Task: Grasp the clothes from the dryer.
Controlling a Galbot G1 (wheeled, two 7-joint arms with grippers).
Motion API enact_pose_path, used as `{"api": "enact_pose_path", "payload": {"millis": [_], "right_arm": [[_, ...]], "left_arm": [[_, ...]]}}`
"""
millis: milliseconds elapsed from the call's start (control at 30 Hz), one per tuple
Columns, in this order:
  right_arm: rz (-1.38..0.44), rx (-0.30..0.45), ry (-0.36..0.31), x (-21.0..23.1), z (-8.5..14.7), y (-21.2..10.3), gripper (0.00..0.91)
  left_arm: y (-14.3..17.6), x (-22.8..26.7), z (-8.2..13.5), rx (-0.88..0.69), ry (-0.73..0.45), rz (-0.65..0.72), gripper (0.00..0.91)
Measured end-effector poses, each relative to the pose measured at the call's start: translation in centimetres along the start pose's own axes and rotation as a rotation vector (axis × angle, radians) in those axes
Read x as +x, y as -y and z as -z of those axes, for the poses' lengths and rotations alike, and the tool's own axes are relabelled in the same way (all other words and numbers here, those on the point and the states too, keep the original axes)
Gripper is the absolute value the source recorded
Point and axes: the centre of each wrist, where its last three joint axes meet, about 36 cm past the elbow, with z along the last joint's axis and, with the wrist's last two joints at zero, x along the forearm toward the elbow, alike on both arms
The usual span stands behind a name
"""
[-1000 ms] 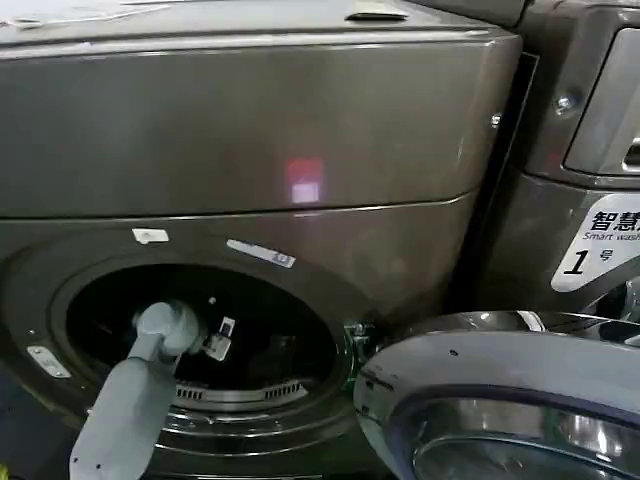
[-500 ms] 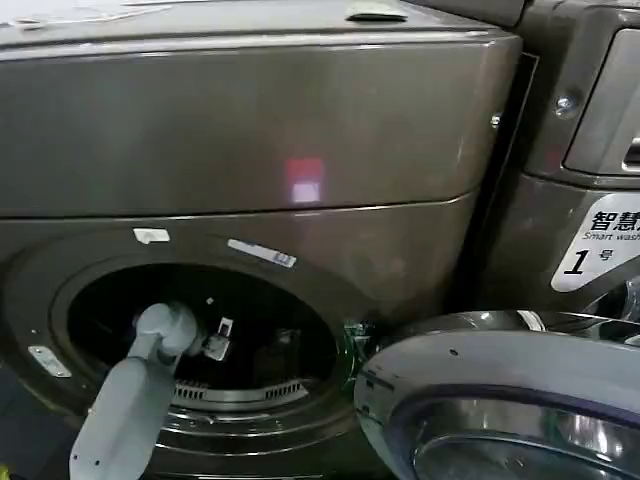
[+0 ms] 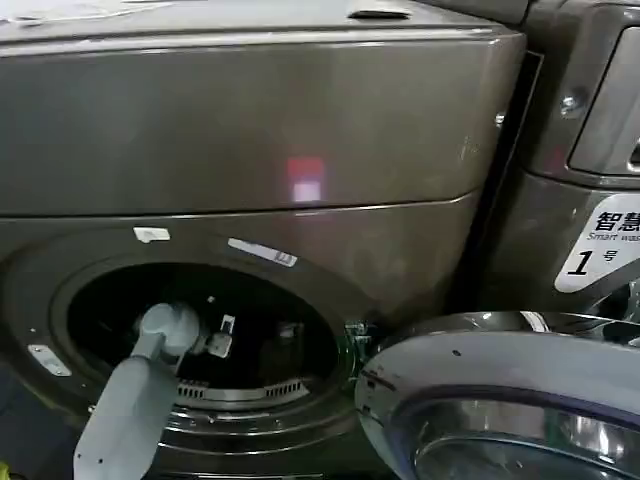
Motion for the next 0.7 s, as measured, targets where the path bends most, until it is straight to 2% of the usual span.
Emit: {"api": "enact_pose_path", "payload": {"millis": [333,700], "right_arm": [[0.025,-0.002,0.000,0.1,0.3,-0.4,0.907],[0.046,-0.012,0.018,0.3,0.7,-1.1,0.907]], "left_arm": [[-1.1,1.1,1.7,0.205,0.143,0.369,0.000],[-2.0,2.4,3.9,0.558,0.233,0.809,0.000]]}}
